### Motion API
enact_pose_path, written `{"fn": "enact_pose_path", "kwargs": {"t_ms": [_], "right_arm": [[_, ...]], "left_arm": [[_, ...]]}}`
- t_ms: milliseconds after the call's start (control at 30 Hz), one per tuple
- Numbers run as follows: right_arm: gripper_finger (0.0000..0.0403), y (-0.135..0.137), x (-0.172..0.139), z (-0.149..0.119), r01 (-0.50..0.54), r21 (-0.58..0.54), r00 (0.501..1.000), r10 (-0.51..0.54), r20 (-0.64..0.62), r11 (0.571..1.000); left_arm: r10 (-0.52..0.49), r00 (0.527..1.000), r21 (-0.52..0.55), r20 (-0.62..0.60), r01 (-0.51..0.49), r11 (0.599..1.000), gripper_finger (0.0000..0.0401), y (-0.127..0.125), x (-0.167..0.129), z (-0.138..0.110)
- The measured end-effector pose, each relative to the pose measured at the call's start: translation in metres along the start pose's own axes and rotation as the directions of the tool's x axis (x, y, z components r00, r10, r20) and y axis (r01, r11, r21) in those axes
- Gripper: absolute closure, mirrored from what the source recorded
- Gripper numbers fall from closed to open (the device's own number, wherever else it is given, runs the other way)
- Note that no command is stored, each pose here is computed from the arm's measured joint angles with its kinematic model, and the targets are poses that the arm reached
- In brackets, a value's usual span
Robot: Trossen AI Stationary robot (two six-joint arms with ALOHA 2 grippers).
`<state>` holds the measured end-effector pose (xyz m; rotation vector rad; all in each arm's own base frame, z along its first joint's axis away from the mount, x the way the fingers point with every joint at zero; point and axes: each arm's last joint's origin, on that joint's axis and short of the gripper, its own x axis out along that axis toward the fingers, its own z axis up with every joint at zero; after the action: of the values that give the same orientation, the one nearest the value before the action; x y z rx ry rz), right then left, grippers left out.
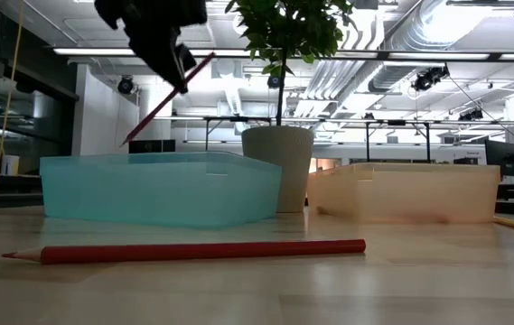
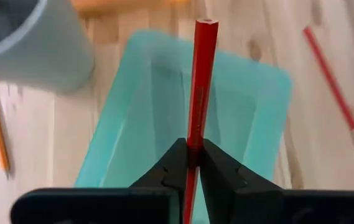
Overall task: Sort pens & pencils
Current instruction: Put the right red pencil into the blue bin
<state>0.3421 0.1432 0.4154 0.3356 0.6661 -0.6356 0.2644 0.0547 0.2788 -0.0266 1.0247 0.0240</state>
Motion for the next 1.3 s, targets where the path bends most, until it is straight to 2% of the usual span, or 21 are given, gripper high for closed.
{"fn": "enact_pose_path", "kwargs": {"t_ms": [167, 533, 933, 1300], "right_arm": [[0.0253, -0.001, -0.001, -0.002, 0.008, -0.015, 1.000, -0.008, -0.007, 1.000], [0.0253, -0.004, -0.002, -0.005, 0.030, -0.057, 0.999, -0.032, -0.033, 0.998], [0.0253, 0.000, -0.009, -0.012, 0.015, -0.112, 0.999, -0.020, -0.043, 0.994], [0.0253, 0.000, -0.009, -0.013, 0.001, -0.138, 0.998, -0.010, -0.062, 0.990]], "left_arm": [[-0.007, 0.998, -0.001, -0.065, 0.007, 1.000, 0.0369, 0.001, 0.011, -0.002], [-0.017, 1.000, -0.010, -0.006, 0.017, 1.000, 0.0367, 0.002, 0.014, 0.004], [0.029, 0.997, -0.030, -0.074, -0.032, 0.999, 0.0366, 0.003, 0.014, -0.002], [0.039, 0.996, -0.058, -0.084, -0.044, 0.997, 0.0366, 0.003, 0.014, -0.003]]}}
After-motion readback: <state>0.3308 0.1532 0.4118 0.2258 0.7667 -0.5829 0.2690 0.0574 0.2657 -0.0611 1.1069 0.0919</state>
